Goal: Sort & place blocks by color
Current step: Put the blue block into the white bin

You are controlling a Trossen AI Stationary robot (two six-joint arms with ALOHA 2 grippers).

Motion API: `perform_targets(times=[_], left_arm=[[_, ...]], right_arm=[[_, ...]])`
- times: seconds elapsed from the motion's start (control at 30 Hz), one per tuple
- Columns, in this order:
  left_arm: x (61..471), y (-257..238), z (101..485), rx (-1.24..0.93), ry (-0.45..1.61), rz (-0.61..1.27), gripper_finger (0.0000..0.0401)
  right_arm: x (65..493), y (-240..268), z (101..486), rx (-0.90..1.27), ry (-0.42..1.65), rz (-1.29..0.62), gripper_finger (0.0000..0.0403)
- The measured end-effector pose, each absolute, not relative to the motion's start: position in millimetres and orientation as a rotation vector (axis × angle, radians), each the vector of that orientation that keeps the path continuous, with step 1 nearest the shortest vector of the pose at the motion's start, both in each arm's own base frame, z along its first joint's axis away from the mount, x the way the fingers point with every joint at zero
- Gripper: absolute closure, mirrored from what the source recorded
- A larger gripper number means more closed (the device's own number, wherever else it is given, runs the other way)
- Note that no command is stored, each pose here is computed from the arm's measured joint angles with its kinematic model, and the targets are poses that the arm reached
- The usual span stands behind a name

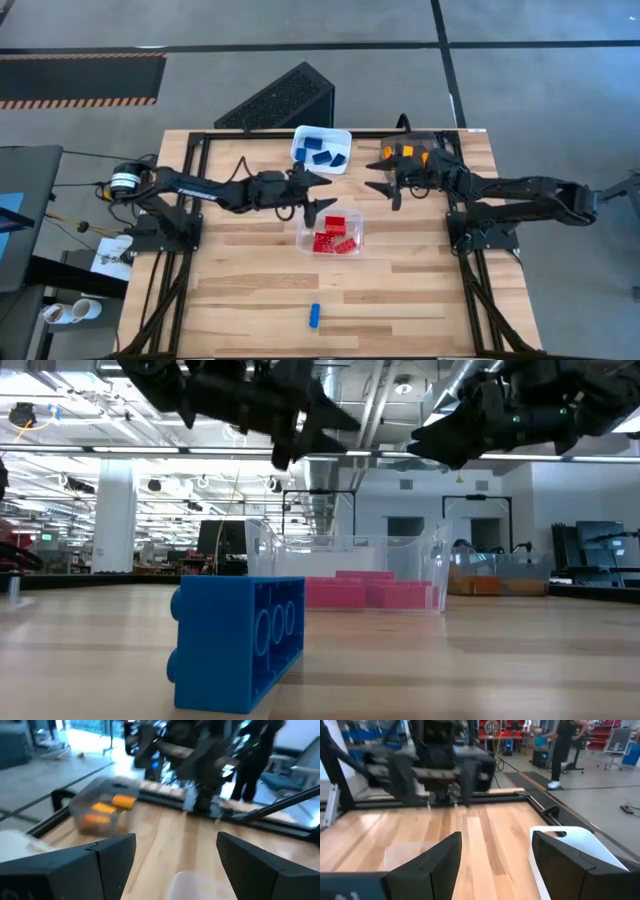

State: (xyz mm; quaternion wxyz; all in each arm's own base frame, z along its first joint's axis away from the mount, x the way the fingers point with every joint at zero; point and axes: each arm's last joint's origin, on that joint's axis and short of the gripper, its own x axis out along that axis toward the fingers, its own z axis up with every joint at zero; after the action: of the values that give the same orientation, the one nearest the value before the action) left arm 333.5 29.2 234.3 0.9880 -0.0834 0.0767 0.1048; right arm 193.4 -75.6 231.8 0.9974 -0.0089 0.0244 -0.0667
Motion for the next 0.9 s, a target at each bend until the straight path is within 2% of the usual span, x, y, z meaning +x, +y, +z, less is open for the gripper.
perform_targets(times=[0.13, 0.27, 0.37, 0.63, 0.9], left_arm=[[339, -5, 250, -0.069, 0.093, 0.08, 0.0136], [344, -44, 258, 0.098, 0.173, -0.068, 0.0136], [345, -61, 249, 0.121, 0.309, -0.107, 0.0136], [342, -83, 223, -0.009, 0.563, -0.178, 0.0136], [338, -129, 190, 0.319, 0.624, -0.35, 0.0136]], right_arm=[[196, -73, 234, -0.042, 0.09, -0.148, 0.0138], [197, -72, 236, -0.053, 0.093, -0.162, 0.0138], [197, -72, 236, -0.053, 0.093, -0.169, 0.0138], [197, -72, 236, -0.024, 0.087, -0.172, 0.0138], [199, -65, 234, 0.106, 0.104, -0.142, 0.0138]])
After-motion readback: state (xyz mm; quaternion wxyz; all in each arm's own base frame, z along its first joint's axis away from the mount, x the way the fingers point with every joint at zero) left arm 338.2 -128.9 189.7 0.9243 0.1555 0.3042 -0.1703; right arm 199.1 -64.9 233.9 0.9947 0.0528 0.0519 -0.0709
